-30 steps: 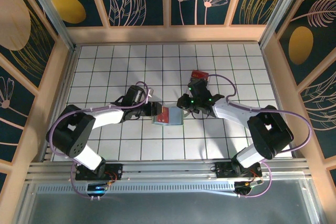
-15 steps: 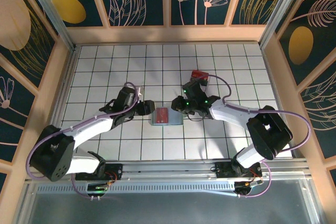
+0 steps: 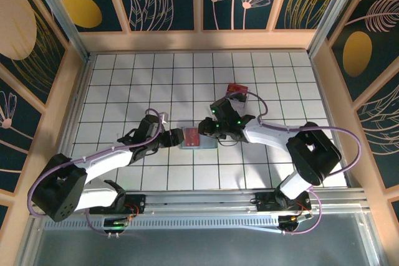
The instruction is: Take the credit cards out of the card holder
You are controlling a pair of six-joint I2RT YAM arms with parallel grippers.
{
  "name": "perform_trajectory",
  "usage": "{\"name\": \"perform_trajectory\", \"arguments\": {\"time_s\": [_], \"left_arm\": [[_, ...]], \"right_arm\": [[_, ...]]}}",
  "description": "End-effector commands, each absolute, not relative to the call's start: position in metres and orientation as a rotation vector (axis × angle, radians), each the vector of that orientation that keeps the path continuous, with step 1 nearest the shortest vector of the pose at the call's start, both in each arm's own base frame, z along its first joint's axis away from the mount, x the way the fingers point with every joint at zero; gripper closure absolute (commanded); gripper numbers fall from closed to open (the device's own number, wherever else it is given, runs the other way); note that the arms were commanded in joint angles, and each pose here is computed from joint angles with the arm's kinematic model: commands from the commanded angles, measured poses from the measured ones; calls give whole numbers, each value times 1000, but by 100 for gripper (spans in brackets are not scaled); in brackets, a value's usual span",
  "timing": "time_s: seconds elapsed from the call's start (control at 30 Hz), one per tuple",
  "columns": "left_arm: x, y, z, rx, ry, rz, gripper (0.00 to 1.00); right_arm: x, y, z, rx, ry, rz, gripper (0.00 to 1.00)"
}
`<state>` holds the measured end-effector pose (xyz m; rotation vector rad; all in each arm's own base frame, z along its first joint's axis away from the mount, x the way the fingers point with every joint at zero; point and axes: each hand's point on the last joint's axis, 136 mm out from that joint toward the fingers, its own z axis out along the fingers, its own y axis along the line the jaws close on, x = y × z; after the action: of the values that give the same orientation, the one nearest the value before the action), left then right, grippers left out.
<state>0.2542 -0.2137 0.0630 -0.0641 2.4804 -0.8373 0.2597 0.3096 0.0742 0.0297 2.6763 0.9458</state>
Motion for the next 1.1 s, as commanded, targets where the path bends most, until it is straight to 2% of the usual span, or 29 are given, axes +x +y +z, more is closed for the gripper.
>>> {"name": "perform_trajectory", "arguments": {"time_s": [0.0,0.43,0.7,1.07], "left_arm": [[251,-223,59,-59,2479,-904,31],[242,-241,38,-1,2547,-979,50],[253,-236,33,-19,2539,-899,59],[259,-241,29,-37,2532,-913,66]], "right_arm": [[258,318,71,43,2688,993,73],[250,324,47,37,2753,1027,75],[247,323,33,53,2798,1016,76],[252,328,35,55,2776,1088,76]]}}
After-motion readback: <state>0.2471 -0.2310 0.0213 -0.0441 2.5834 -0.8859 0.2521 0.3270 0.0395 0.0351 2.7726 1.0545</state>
